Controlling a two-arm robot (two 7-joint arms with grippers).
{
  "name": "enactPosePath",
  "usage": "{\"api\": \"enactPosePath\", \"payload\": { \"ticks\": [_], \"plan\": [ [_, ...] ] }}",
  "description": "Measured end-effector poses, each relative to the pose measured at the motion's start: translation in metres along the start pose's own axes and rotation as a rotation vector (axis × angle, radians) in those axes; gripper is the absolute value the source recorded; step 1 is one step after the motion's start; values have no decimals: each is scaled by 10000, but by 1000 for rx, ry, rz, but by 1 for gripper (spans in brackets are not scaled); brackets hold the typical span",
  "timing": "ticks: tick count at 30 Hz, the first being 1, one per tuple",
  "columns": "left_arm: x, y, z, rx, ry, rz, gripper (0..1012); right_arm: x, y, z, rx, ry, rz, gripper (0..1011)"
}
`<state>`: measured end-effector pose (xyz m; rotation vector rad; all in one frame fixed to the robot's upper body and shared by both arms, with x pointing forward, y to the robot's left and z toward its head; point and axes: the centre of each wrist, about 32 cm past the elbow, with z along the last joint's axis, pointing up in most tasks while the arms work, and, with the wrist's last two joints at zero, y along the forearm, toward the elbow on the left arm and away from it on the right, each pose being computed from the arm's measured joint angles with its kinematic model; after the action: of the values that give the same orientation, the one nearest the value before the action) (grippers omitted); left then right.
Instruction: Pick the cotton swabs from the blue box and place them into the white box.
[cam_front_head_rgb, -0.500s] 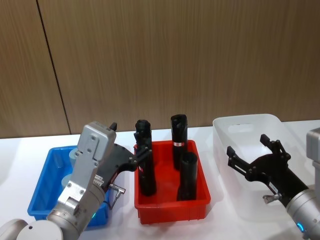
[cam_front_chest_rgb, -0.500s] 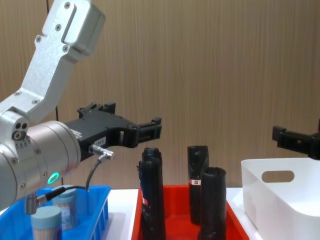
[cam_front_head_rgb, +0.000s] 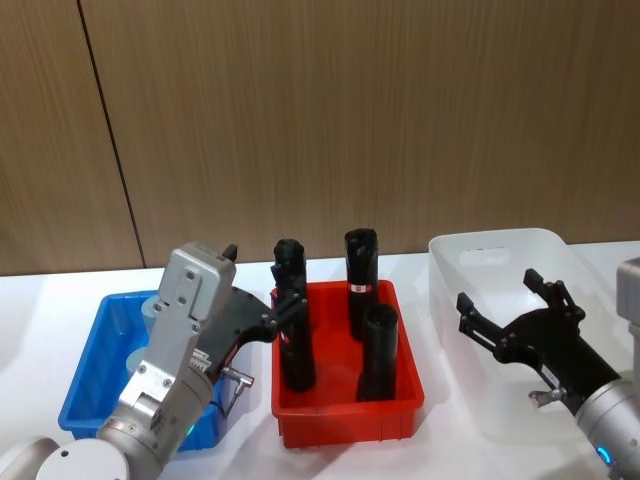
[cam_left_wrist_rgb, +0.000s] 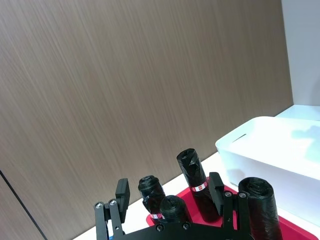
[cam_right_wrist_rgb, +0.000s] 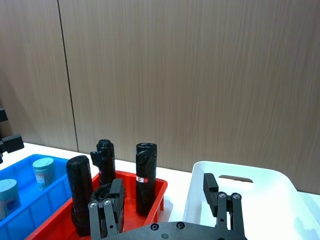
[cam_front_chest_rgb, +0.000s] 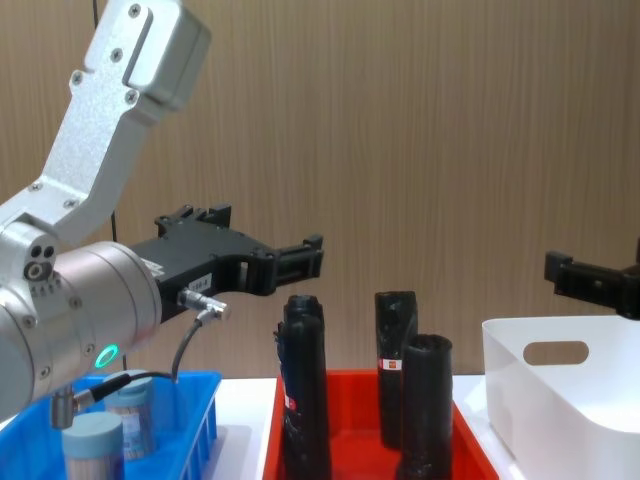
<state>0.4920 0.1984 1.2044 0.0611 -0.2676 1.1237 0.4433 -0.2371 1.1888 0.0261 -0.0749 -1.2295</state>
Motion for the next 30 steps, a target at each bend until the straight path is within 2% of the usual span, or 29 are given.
{"api": "enactPosePath", "payload": {
  "ticks": [12, 18, 24, 30],
  "plan": [
    [5, -1, 2, 2, 0, 0, 1004, 0, 0, 0, 0, 0, 0, 1002],
    [27, -4, 7, 23, 0, 6, 1004, 0, 0, 0, 0, 0, 0, 1002],
    [32, 12, 31, 54, 8, 49, 1004, 0, 0, 0, 0, 0, 0, 1002],
    [18, 58, 58, 92, 31, 109, 1004, 0, 0, 0, 0, 0, 0, 1002]
  ]
}}
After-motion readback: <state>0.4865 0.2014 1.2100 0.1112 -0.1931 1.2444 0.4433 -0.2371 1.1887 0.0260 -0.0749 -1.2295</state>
